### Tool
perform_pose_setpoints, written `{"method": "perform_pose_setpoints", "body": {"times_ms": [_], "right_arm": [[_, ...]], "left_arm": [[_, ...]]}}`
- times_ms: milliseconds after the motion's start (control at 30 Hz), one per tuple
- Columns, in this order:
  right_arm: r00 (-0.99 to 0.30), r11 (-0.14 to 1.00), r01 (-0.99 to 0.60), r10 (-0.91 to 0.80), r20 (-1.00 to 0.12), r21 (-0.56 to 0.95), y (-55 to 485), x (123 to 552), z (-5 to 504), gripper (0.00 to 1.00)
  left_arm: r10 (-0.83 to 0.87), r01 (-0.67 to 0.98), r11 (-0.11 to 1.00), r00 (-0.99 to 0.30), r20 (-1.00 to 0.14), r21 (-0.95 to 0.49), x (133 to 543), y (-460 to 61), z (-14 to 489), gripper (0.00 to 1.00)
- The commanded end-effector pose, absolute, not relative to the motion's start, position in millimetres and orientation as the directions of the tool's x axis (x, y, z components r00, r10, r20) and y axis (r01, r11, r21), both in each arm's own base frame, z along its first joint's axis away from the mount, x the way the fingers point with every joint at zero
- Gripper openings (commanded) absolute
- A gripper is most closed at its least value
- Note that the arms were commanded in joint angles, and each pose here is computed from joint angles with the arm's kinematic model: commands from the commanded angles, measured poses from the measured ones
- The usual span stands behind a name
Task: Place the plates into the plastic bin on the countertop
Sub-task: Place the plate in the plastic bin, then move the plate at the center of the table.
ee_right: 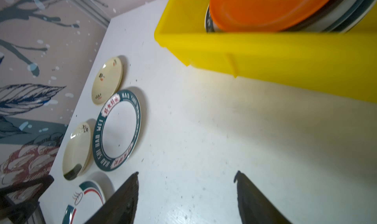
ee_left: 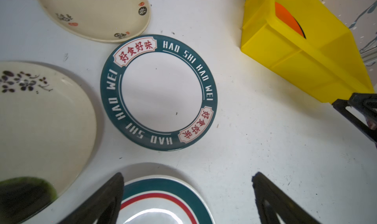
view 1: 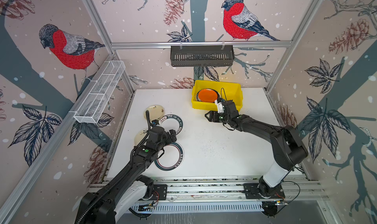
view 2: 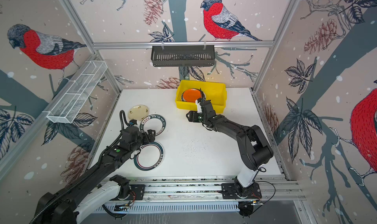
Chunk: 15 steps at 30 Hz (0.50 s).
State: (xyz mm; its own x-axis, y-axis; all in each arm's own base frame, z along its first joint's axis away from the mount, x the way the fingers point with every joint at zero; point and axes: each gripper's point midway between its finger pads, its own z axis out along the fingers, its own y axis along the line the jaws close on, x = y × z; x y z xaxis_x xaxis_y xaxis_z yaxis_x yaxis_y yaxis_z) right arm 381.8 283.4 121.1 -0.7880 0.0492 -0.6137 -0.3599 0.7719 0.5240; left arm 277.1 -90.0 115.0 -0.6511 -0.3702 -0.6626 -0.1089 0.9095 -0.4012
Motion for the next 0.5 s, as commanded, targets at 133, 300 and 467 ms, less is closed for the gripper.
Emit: {"method": "perform_pose_setpoints", "body": {"times_ms": [133,300,467], "right_arm": [[-0.764,0.676,-0.447,0.053,-0.643,0.586,307.0,365.5,141.0,0.77],[-0.741,0.649,-0.496,0.029,-0.67,0.576,311.9,360.0,153.6,0.78],[-0.733,0.643,-0.516,0.011,-0.68,0.566,307.9,357.9,158.2,0.78]], "left_arm": [[-0.46,-0.315,0.887,-0.669,-0.583,-0.337,246.2,-57.7,83.0,0.97],[-0.536,-0.406,0.844,-0.669,-0.516,-0.35,223.6,-49.2,70.3,0.97],[-0.607,-0.481,0.795,-0.628,-0.487,-0.371,209.3,-40.2,62.2,0.97]]}}
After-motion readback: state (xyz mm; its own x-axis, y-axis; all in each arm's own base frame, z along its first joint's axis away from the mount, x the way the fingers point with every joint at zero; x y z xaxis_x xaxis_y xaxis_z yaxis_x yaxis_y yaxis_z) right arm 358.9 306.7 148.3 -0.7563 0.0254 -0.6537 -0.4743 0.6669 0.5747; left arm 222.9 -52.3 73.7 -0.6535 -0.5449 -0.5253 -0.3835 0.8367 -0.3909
